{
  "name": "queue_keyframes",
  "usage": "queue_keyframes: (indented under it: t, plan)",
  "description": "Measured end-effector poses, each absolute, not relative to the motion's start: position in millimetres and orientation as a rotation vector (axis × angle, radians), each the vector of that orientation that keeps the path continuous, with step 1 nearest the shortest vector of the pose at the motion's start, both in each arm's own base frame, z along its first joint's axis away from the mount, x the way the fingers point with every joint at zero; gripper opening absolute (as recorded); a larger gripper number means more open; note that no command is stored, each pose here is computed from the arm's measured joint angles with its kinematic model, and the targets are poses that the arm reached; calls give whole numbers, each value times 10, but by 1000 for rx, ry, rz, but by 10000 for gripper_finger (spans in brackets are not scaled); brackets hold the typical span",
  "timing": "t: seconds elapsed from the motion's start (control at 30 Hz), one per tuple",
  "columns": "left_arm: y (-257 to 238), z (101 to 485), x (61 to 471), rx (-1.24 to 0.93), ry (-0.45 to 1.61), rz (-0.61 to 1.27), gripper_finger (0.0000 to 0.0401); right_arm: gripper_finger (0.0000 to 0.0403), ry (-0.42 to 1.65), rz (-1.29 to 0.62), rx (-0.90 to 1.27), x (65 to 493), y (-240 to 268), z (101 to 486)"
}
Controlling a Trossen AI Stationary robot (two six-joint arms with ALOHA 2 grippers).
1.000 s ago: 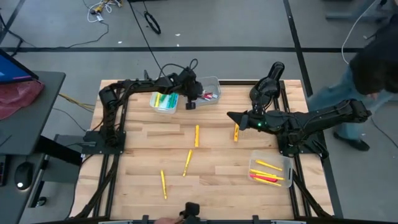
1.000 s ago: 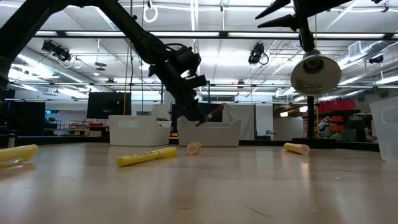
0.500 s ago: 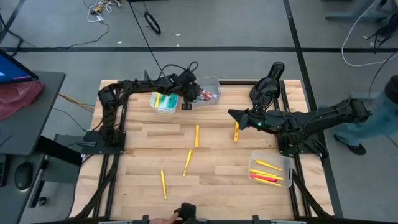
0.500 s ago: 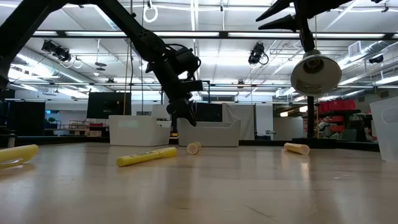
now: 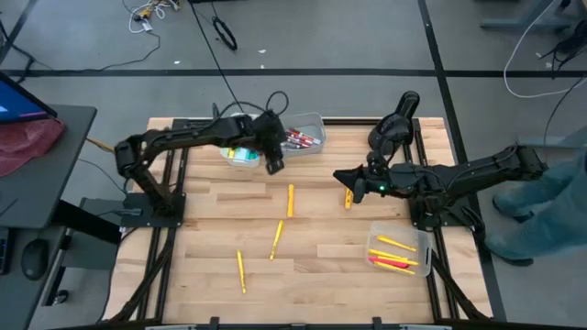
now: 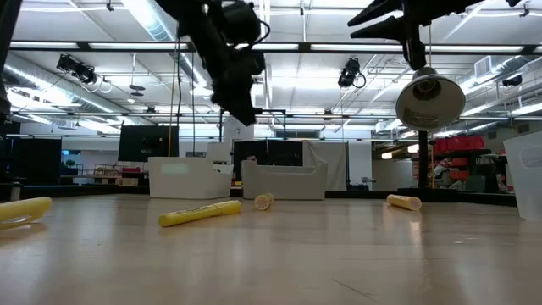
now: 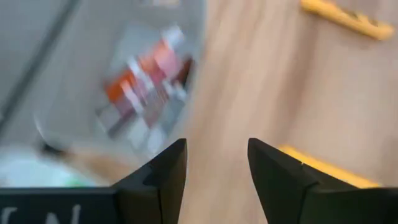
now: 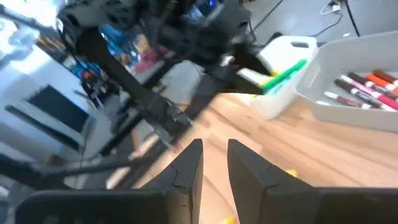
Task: Pick & Place Markers
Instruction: Put the yellow pen into the transparent bin
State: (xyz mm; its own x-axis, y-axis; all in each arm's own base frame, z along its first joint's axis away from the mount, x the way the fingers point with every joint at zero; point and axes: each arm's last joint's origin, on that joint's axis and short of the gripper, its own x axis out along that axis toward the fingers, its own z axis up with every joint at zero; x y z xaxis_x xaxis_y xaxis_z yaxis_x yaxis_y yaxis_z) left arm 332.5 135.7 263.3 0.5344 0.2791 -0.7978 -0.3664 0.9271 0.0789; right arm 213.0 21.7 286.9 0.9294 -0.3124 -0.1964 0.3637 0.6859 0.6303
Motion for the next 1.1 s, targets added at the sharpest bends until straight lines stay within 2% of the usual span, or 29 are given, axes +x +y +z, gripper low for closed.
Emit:
queue_keyframes:
  t: [0.23,0.4,0.6,0.77,0.93,1.1]
  plan:
    - [676,2602,3114,-304,1219,493,158,86,237,-389,653,2091,223,2731]
    - [-3,2461,3017,-408,1318,600,145,107,352,-352,603,2062,237,2651]
    - [-936,2201,2793,-696,1258,750,146,133,411,-296,541,2052,251,2625]
    - [-1459,2036,2567,-1001,1199,860,169,149,429,-252,507,2053,261,2624]
    - [-1708,1788,2392,-1233,1109,922,192,154,432,-244,494,2053,263,2624]
    - [-1719,1560,2286,-1347,1027,970,187,151,436,-235,501,2053,267,2623]
